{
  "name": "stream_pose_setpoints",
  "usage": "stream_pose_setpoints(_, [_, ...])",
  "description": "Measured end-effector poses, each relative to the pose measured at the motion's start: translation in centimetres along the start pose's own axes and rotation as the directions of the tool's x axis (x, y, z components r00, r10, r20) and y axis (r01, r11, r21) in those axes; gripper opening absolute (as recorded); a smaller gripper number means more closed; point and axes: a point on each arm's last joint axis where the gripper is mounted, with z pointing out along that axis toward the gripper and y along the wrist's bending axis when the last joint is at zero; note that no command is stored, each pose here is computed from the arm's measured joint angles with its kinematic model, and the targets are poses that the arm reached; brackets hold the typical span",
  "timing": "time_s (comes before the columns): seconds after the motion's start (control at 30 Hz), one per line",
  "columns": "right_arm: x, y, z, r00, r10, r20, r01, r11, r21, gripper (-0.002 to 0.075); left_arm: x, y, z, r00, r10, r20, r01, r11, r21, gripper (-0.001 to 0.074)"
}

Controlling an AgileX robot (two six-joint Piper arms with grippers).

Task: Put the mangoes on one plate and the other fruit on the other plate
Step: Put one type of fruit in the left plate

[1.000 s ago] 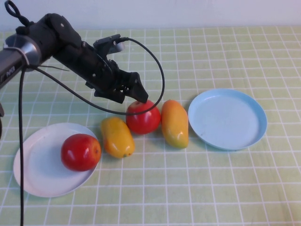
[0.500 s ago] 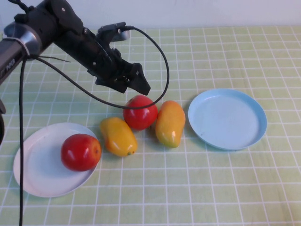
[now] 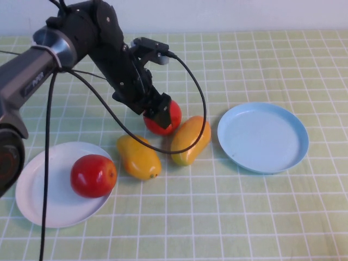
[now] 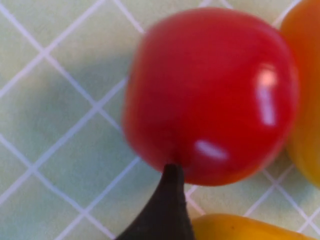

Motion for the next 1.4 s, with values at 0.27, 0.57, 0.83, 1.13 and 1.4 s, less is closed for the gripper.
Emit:
stream_pose_setpoints(0.27, [0.0, 0.0, 0.0, 1.000, 0.000, 0.000, 0.000, 1.000, 0.000, -0.0017, -1.5, -1.1, 0.0, 0.983, 0.168, 0.073, -0.162, 0.984, -0.073, 0.0634])
stream_pose_setpoints(0.57, [0.0, 0.0, 0.0, 1.000, 0.000, 0.000, 0.000, 1.000, 0.000, -0.0016, -1.8, -0.9, -0.1, 0.980, 0.168, 0.105, -0.158, 0.982, -0.101, 0.0634])
stream_pose_setpoints(0.83, [0.0, 0.0, 0.0, 1.000, 0.000, 0.000, 0.000, 1.000, 0.000, -0.0016, -1.5, -0.3, 0.8, 0.981, 0.190, 0.047, -0.182, 0.973, -0.142, 0.0634])
stream_pose_setpoints(1.13, [0.0, 0.0, 0.0, 1.000, 0.000, 0.000, 0.000, 1.000, 0.000, -0.0016, -1.4, 0.1, 2.5, 0.984, 0.177, 0.033, -0.171, 0.977, -0.130, 0.0634])
stream_pose_setpoints(1.4, [0.0, 0.0, 0.0, 1.000, 0.000, 0.000, 0.000, 1.000, 0.000, -0.0016, -1.5, 0.1, 2.6, 0.984, 0.175, 0.035, -0.169, 0.977, -0.131, 0.0634])
